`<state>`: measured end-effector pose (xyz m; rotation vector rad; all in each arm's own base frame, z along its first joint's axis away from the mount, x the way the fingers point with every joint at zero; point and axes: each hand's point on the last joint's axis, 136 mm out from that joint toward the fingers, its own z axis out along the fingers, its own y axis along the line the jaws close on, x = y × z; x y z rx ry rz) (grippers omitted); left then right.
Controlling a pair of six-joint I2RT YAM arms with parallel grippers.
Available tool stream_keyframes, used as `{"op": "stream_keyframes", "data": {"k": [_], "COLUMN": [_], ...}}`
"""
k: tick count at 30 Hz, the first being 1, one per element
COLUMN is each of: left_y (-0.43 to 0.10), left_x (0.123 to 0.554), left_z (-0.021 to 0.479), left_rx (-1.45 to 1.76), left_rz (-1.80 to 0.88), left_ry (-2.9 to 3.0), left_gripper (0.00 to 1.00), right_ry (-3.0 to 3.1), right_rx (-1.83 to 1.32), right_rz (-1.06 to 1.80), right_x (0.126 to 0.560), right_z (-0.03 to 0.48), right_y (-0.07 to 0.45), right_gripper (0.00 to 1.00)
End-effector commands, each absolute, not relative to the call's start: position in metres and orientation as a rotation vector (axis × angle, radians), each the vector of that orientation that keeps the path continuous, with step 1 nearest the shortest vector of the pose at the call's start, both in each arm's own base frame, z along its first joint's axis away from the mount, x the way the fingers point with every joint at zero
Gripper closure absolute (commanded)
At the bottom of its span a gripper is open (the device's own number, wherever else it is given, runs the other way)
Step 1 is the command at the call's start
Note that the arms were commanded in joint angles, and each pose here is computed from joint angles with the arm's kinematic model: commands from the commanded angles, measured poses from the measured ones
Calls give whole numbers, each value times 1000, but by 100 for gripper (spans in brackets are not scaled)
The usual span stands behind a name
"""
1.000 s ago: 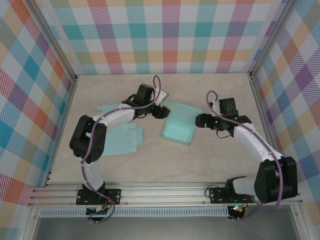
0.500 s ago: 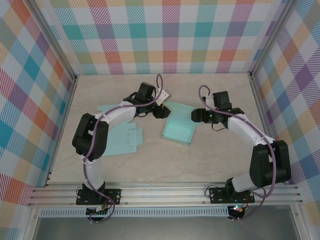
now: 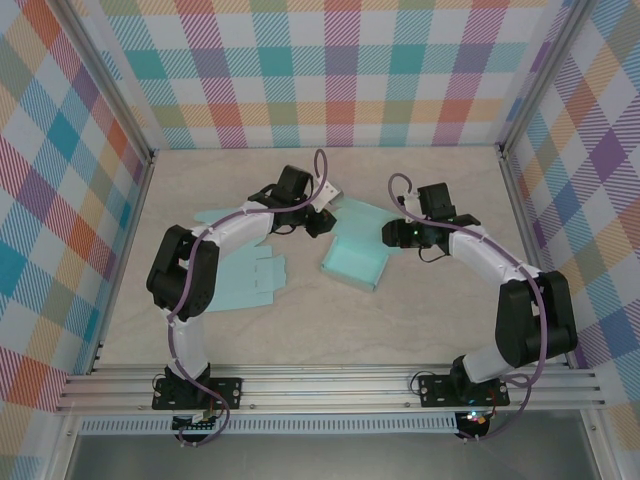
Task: Fold the paper box
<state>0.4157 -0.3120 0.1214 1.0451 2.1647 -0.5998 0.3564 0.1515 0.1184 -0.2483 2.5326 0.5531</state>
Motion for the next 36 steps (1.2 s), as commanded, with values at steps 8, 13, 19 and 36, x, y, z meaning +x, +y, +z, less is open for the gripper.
{"op": "stream_keyframes", "data": {"k": [8, 13, 19, 36], "left_y": [-315, -317, -319, -319], "left_x": [418, 419, 422, 417], "left_z": [125, 134, 148, 183], "left_rx": [989, 935, 758, 430], "left_rz": [-485, -462, -401, -420], "left_ry": [2176, 2171, 2188, 2103], "left_gripper": [100, 100, 100, 100], "right_ry": [2523, 2510, 2482, 2433], "right_rx": [-248, -235, -236, -52], "right_rz": [396, 369, 279, 256], "right_x": [364, 366, 371, 397], "right_z": [122, 125, 132, 142], "right_y": [141, 141, 143, 153], "right_gripper": [62, 69, 71, 63]}}
